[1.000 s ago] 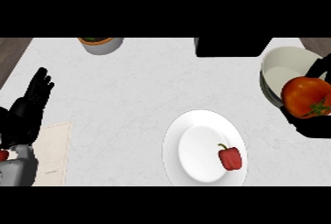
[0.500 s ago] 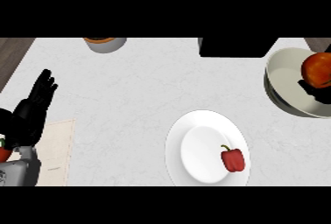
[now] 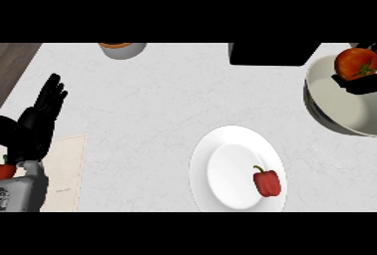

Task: Pick the tomato from the plate and place it in the bowl

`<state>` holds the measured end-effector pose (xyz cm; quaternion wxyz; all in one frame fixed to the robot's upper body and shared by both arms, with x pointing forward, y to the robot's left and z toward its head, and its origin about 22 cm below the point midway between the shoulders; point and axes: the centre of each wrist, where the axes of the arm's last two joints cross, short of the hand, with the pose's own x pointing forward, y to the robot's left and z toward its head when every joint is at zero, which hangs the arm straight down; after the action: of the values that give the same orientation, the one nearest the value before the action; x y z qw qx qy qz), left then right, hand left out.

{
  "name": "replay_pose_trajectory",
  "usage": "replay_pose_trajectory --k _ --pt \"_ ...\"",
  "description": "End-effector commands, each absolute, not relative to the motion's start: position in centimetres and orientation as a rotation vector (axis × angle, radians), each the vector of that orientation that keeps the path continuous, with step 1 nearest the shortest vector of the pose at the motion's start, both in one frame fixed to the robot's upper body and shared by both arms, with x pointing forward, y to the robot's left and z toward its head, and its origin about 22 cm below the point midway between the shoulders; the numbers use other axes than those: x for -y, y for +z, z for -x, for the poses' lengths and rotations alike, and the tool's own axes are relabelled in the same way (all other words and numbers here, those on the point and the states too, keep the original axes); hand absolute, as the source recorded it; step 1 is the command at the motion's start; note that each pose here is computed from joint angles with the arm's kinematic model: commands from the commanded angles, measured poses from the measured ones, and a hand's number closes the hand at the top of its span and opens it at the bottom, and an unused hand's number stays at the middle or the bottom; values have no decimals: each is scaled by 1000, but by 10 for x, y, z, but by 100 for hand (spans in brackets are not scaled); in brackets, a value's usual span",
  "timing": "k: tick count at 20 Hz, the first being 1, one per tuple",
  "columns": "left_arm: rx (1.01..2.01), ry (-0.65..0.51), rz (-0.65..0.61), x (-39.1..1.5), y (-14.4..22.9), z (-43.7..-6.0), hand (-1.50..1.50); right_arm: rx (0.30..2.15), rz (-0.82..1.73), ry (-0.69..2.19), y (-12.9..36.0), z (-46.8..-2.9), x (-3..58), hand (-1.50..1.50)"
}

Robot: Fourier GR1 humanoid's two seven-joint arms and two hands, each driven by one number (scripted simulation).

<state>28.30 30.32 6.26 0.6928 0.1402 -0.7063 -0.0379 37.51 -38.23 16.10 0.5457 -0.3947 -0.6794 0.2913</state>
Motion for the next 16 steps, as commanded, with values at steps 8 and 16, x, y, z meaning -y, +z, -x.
replay_pose_trajectory --k 8,16 --pt "1586 -105 -295 -290 49 -283 0 1248 892 745 111 -392 425 -150" --pt "1590 -90 -292 -293 68 -285 0 1505 588 534 122 -385 455 -150"
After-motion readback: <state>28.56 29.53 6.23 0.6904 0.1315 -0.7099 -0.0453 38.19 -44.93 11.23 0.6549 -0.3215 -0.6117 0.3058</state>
